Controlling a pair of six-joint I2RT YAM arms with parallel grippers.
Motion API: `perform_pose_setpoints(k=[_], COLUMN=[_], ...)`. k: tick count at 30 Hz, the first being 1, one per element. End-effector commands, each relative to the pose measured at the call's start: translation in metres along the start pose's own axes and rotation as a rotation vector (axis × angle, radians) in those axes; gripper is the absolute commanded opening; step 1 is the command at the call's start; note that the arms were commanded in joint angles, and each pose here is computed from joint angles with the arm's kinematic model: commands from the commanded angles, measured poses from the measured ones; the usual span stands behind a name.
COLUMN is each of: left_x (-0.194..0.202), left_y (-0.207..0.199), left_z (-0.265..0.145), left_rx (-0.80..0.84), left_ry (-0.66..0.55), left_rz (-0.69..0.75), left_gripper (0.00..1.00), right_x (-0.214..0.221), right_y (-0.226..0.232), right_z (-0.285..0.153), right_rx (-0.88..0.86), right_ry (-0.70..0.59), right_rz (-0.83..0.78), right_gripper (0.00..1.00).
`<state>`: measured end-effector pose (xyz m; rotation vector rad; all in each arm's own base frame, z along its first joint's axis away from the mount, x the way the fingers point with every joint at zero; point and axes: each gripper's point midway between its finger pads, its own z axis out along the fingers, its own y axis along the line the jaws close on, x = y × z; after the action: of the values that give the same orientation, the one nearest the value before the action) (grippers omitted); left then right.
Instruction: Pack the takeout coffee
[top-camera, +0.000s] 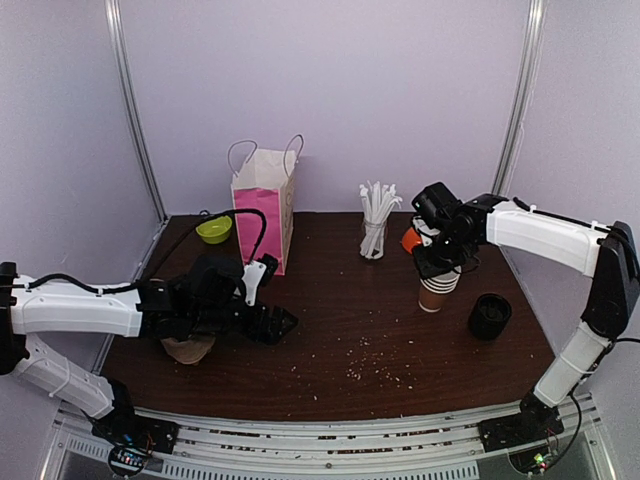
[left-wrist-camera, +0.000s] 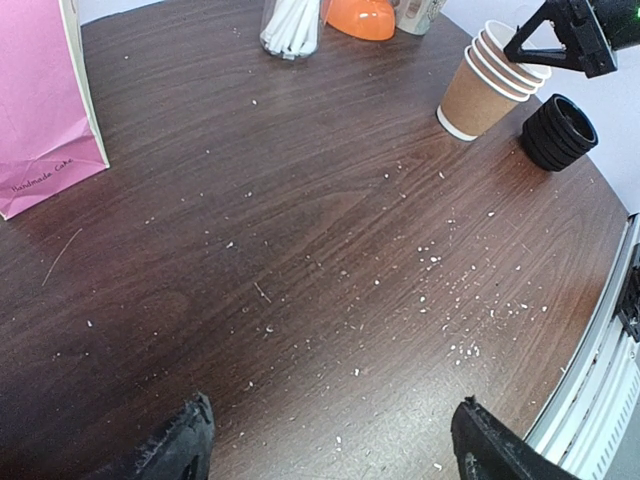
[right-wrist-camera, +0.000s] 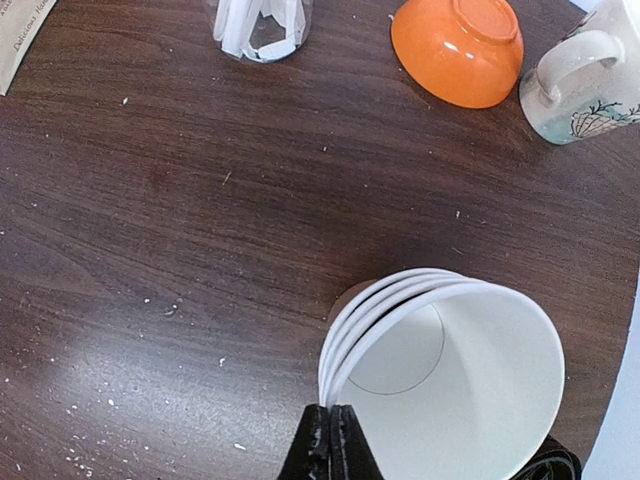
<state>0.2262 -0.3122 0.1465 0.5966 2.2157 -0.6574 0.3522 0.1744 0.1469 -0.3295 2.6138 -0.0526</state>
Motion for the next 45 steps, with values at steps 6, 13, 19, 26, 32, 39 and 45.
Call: perform_pose_setpoints(k=[6, 13, 19, 26, 32, 39, 45], left_x=[-0.012, -0.018, -0.028, -0.04, -0.038, -0.036, -0.037], left_y=[-0.005, -0.013, -0.031, -0.057, -0.058, -0.052, -0.047], left_z=[0.003, 0.008, 0.014, 0.03, 0.032, 0.027, 0.017], left_rx=[0.021, 0.046, 0.117, 0.227, 0.216, 0.193, 0.173], left_ry=[-0.035, -0.029, -0.027, -0.03, -0.02, -0.024, -0.047], left_rz=[-0.011, -0.023, -0.083, -0.146, -0.136, -0.133, -0.128], left_gripper=[0.85, 0.85, 0.85, 0.85, 0.85, 0.85, 0.85], right_x=[-0.015, -0.007, 0.011, 0.029, 0.01, -0.009, -0.006], right_y=[-0.012, 0.011, 0.054, 0.079, 0.066, 0.068, 0.094], right_z=[-0.025, -0.041, -0.063, -0.072, -0.095, -0.132, -0.163], right_rx=[0.043, -0.034, -0.118, -0.133, -0.085, -0.08, -0.126], right_ry=[-0.036, -0.021, -0.021, -0.031, -0.112, -0.163, -0.181], right_rz=[-0.003, -0.051, -0.128, -0.17, -0.148, -0.164, -0.226], right_gripper=[0.0, 0.0, 0.0, 0.0, 0.0, 0.0, 0.0])
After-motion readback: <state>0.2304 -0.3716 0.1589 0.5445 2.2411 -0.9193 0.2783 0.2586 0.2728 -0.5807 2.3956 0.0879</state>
